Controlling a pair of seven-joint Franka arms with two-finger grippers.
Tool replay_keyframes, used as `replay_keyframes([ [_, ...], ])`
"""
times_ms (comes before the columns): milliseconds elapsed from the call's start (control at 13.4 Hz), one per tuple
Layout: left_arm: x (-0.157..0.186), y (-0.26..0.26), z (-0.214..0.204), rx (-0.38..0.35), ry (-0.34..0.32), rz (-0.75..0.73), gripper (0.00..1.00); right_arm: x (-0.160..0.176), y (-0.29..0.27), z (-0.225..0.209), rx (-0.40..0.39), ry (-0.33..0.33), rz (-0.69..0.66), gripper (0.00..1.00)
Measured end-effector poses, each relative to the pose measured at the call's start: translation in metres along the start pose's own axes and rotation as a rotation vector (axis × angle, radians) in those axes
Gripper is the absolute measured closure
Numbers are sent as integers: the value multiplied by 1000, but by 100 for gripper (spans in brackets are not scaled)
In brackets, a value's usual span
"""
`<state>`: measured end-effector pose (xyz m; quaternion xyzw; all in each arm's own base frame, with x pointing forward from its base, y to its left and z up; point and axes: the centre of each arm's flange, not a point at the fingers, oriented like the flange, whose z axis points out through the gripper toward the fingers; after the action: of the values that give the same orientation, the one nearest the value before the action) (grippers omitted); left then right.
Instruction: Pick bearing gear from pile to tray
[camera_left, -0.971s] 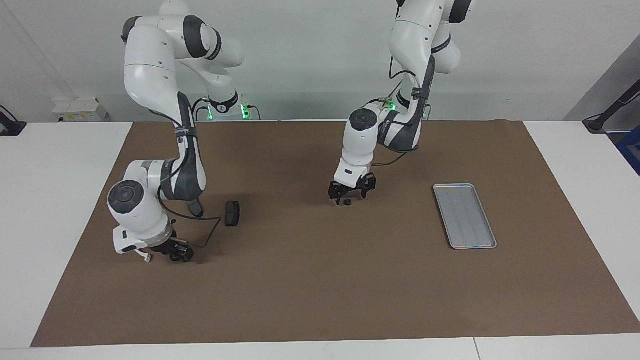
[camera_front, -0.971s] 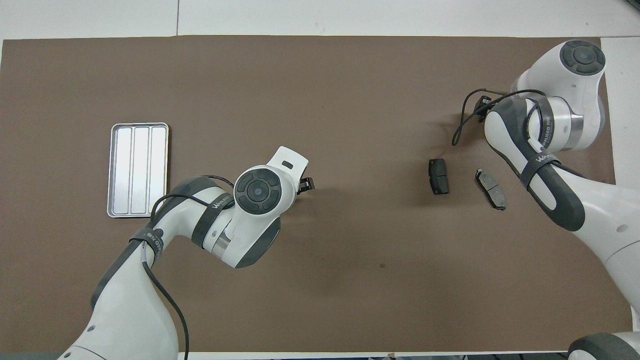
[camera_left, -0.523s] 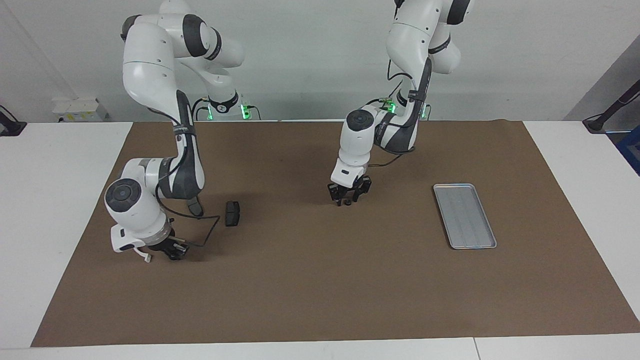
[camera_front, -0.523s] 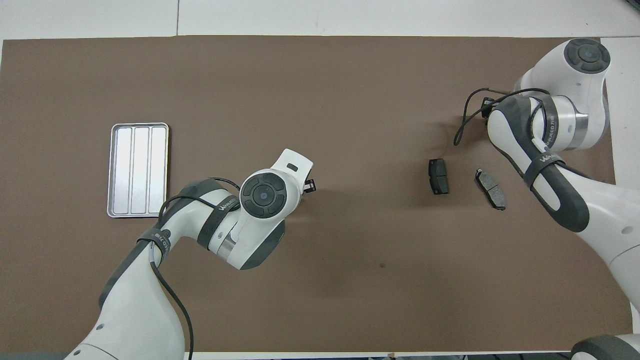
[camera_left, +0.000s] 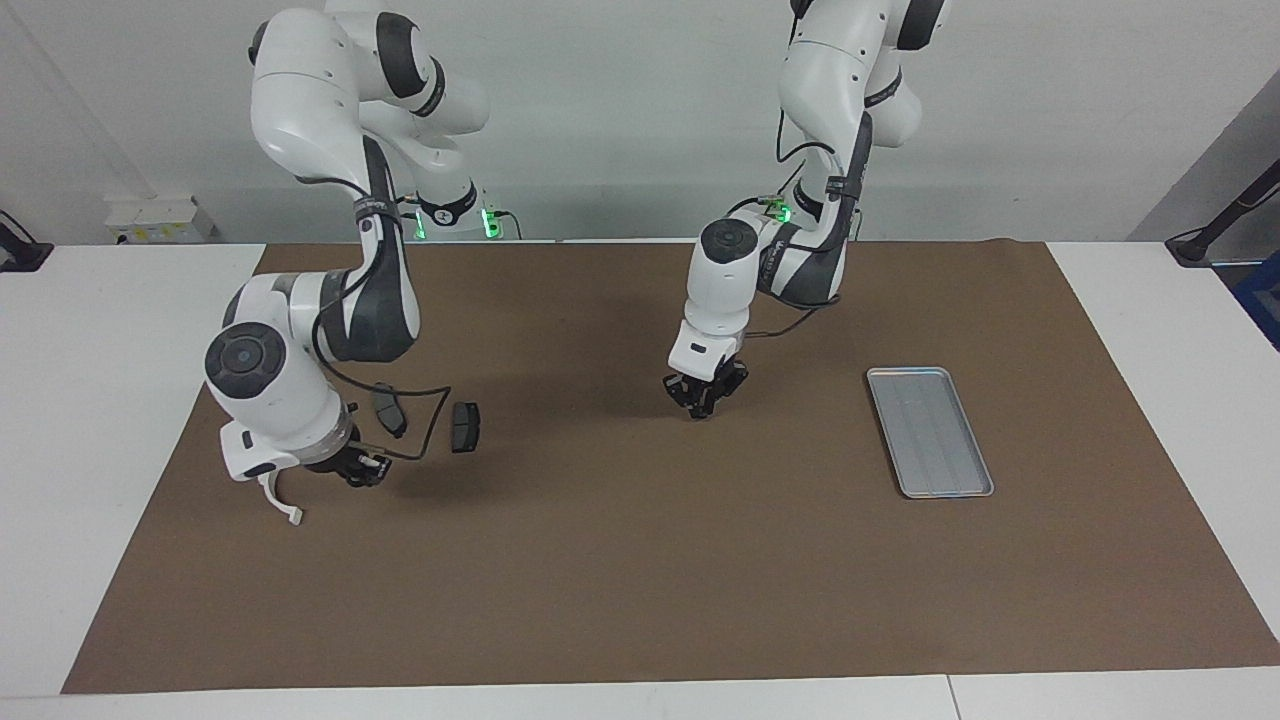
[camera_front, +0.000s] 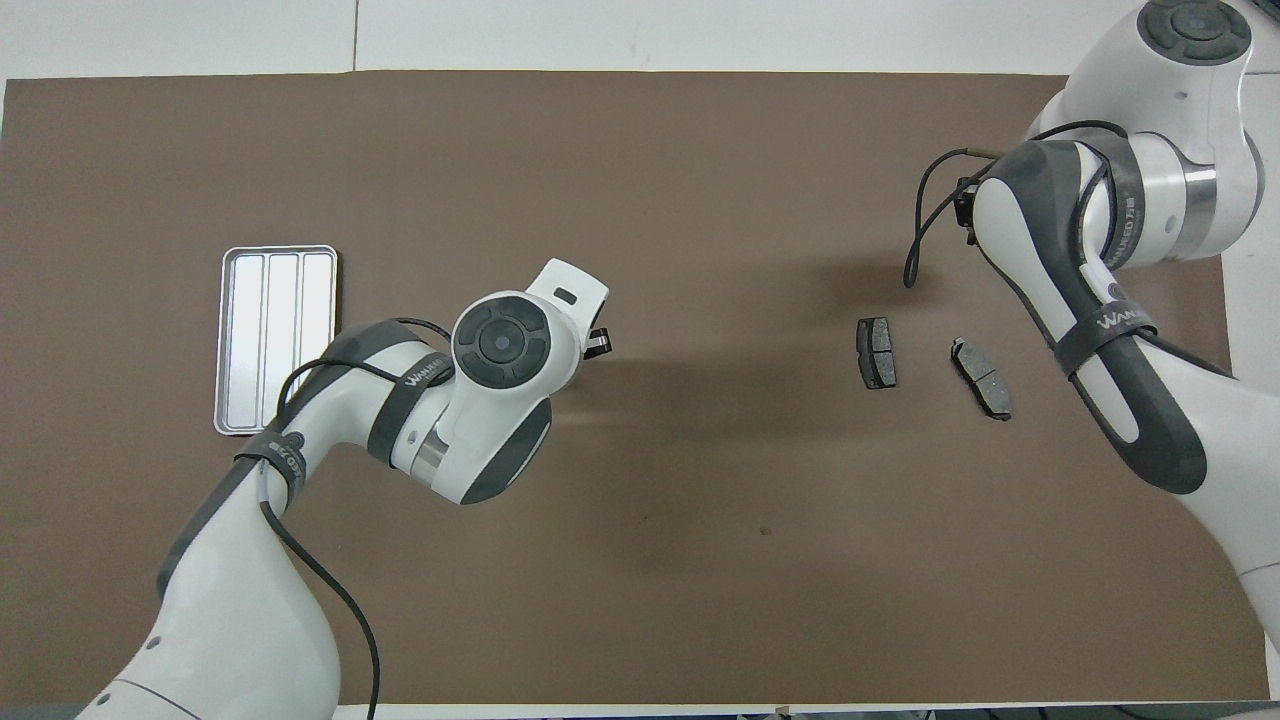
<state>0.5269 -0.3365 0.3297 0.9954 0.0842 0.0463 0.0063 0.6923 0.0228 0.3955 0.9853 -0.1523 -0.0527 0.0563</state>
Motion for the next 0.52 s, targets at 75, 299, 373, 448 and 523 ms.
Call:
replay_keyframes([
  [75, 25, -22, -19, 14, -5, 17, 76, -11, -11, -16, -6, -2, -20, 64],
  [299, 91, -141, -91, 41, -29, 106, 76, -50, -56, -52, 0, -12, 28, 64],
  [373, 104, -185, -108, 38, -39, 148, 76, -65, -81, -59, 22, -17, 87, 64],
  [448, 115, -228, -120, 36, -46, 189, 76, -83, -113, -64, 44, -19, 158, 64],
  [523, 121, -265, -123, 35, -54, 222, 76, -102, -146, -68, 68, -18, 228, 64],
])
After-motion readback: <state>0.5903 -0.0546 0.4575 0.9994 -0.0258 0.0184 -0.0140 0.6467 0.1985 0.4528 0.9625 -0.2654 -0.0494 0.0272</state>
